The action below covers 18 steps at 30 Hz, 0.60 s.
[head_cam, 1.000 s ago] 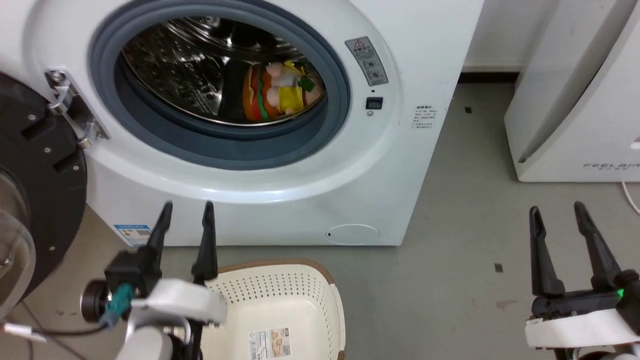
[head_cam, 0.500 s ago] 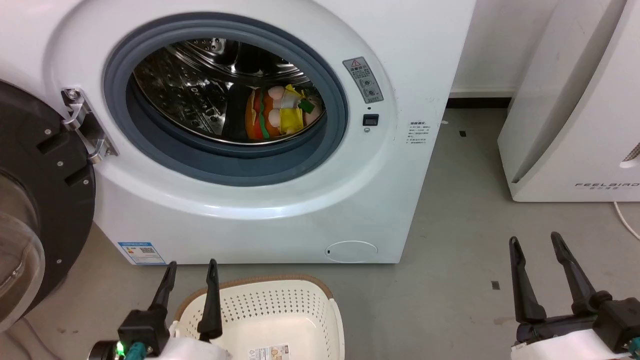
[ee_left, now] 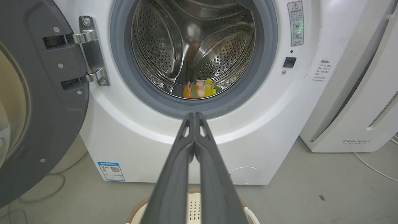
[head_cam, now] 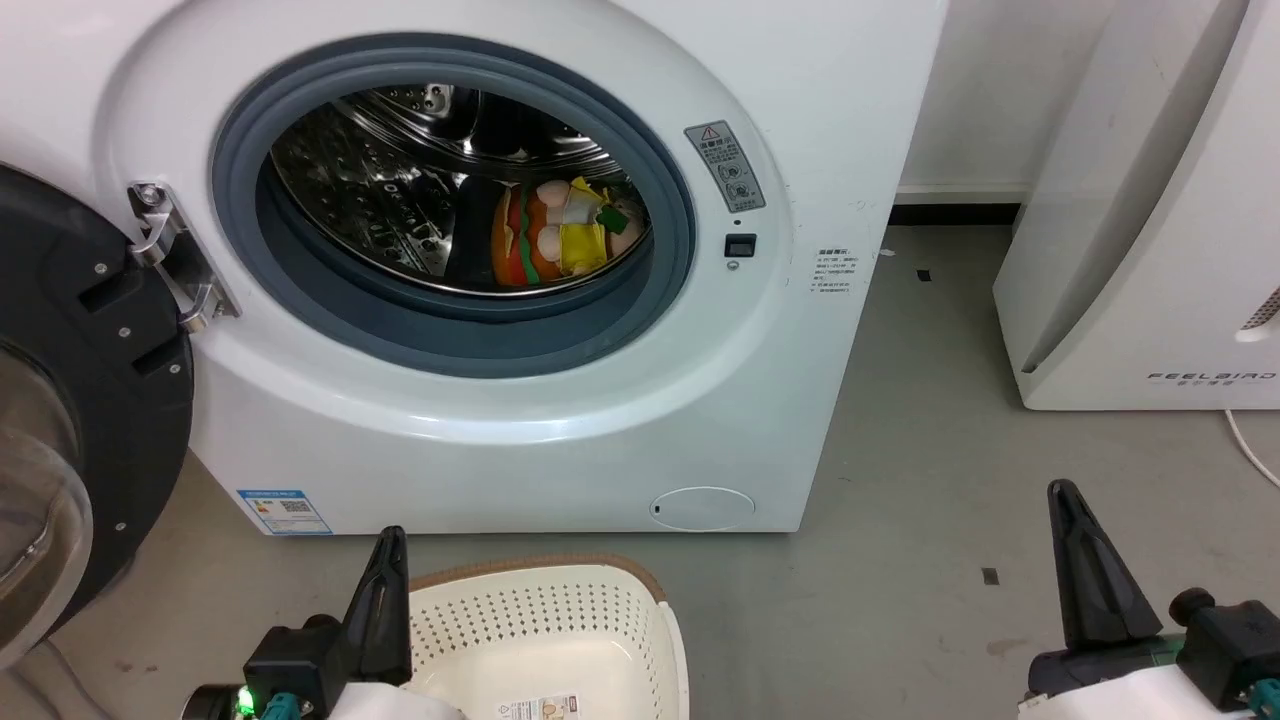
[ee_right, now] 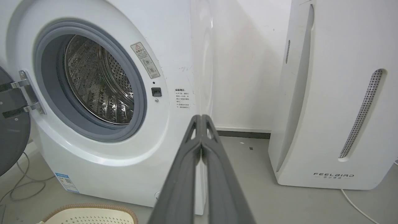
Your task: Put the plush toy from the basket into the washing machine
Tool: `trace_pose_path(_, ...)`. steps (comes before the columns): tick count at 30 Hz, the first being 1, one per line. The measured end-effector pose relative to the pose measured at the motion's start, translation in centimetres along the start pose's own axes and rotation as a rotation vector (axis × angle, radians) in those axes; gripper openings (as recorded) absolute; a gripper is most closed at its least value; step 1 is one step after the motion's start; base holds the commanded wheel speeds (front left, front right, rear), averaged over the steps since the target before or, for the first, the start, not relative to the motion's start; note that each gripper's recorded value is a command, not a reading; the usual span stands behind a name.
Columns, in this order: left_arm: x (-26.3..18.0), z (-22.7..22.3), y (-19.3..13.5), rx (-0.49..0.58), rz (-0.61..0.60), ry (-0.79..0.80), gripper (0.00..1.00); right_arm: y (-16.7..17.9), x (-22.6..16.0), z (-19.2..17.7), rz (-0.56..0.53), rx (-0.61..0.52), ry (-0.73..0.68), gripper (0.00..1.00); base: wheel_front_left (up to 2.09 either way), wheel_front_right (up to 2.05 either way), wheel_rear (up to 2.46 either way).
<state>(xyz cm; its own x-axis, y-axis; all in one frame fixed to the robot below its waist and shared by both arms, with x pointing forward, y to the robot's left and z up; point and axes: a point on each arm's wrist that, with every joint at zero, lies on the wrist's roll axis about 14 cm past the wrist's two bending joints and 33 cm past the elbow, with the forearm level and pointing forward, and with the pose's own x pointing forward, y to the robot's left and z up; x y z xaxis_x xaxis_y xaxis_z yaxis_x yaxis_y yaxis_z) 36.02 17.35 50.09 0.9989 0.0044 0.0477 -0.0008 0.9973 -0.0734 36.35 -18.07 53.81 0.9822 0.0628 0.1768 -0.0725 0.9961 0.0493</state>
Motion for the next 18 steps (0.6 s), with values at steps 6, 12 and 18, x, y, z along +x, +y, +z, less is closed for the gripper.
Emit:
trace_pose_path(6,0.02,0.01,0.05,0.006,0.002,0.005,0.00,0.07,0.00,-0.11,0.002,-0.001,0.011,0.00,0.00,0.00,0.00)
trace_pose_path(12,0.06,0.05,0.08,0.010,0.000,0.011,0.00,0.18,0.00,-0.21,0.006,-0.007,0.021,0.00,0.00,0.00,0.00)
trace_pose_path(18,0.12,0.20,0.10,0.017,0.001,0.011,0.00,0.27,0.01,-0.28,0.009,-0.007,0.029,0.00,0.00,0.00,0.00)
